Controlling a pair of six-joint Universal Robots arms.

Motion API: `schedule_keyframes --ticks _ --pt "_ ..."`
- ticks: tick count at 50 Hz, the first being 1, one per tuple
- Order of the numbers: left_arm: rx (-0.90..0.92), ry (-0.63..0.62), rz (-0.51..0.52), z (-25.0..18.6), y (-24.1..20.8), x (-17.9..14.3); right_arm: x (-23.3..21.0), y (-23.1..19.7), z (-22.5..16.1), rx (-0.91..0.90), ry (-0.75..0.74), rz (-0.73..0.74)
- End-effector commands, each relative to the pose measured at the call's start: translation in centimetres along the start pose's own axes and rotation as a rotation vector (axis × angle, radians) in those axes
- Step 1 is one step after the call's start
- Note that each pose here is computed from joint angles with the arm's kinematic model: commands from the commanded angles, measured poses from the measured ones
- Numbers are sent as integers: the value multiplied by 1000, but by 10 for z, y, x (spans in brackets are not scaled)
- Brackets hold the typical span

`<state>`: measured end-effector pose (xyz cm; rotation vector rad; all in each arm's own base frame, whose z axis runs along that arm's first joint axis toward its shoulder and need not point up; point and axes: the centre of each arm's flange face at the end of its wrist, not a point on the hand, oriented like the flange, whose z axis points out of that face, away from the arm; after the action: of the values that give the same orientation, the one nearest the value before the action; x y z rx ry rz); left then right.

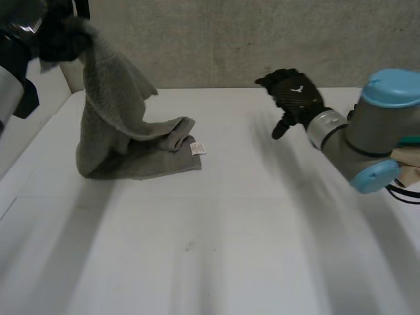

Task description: Fold the laundry.

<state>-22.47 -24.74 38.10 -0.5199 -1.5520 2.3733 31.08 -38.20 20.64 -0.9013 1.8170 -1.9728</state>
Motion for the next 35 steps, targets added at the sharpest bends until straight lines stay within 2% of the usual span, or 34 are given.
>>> schedule_keyframes --ticks 1,10,14,18,24,30,35 --pt "75 59 -8 -35 -56 18 -68 12 15 17 -153 167" --pt "146 86 -25 -64 -95 28 -161 41 9 -40 -292 237" --pt "159 100 -39 -77 -106 31 -186 47 8 -48 -258 245" --pt "171 97 -41 -83 -110 31 -184 49 11 -45 -179 237" --pt "161 57 -29 -82 -106 23 -142 37 22 -12 -42 225" --pt "151 -67 -2 -71 -99 -1 -46 -9 26 76 121 175" --pt "135 -162 -2 -65 -92 -24 24 -58 5 157 211 101"
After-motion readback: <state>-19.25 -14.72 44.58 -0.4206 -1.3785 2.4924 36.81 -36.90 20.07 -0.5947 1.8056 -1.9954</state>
